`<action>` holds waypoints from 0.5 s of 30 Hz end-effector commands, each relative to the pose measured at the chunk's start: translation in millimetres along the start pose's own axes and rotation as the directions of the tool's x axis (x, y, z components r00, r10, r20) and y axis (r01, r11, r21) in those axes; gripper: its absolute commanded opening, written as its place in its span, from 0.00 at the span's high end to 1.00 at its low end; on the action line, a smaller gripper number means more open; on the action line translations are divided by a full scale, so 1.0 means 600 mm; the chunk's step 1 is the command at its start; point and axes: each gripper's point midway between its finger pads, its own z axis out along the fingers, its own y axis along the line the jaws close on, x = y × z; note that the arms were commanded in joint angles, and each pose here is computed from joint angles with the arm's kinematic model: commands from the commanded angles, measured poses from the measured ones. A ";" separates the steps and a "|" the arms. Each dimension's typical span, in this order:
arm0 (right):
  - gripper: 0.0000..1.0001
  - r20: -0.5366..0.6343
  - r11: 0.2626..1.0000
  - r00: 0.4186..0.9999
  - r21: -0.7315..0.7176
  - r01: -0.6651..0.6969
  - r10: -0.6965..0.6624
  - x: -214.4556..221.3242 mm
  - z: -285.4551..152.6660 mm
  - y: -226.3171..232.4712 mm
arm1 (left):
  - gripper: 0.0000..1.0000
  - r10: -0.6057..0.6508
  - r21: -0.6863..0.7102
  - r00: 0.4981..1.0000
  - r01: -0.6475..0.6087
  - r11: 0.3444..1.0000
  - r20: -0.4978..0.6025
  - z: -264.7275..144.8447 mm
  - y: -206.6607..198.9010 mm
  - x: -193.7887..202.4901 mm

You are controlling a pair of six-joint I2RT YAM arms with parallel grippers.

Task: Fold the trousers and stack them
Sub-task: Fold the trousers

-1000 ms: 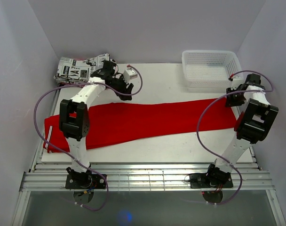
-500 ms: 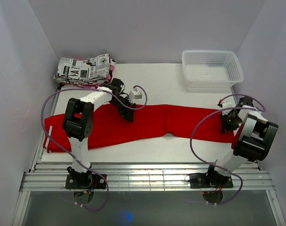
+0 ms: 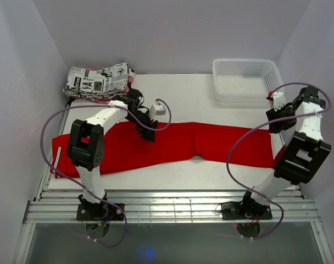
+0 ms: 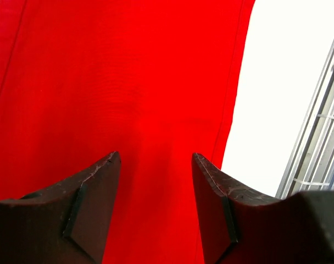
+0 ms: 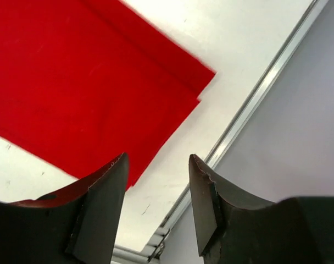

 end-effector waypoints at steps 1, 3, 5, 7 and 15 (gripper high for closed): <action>0.46 -0.030 0.985 0.998 -0.161 -0.059 0.055 -0.013 0.044 0.004 | 0.35 0.032 -0.031 0.999 -0.032 0.999 0.009 -0.012 -0.001 -0.013; 0.46 -0.036 0.976 0.998 -0.210 -0.062 0.056 -0.021 0.066 0.012 | 0.35 -0.026 -0.042 1.000 0.027 0.999 0.016 -0.009 0.003 -0.016; 0.47 -0.048 0.973 0.998 -0.225 -0.054 0.045 -0.022 0.086 0.025 | 0.36 -0.045 -0.058 0.998 0.047 0.997 0.042 -0.008 0.010 -0.026; 0.47 -0.061 0.975 0.998 -0.221 -0.018 0.005 -0.029 0.116 0.036 | 0.36 -0.087 -0.075 0.994 0.092 0.993 0.068 -0.006 0.015 -0.039; 0.52 -0.261 0.981 0.964 -0.196 0.005 -0.057 0.063 0.207 0.067 | 0.36 -0.106 -0.049 0.992 0.109 0.993 0.068 -0.007 0.003 -0.039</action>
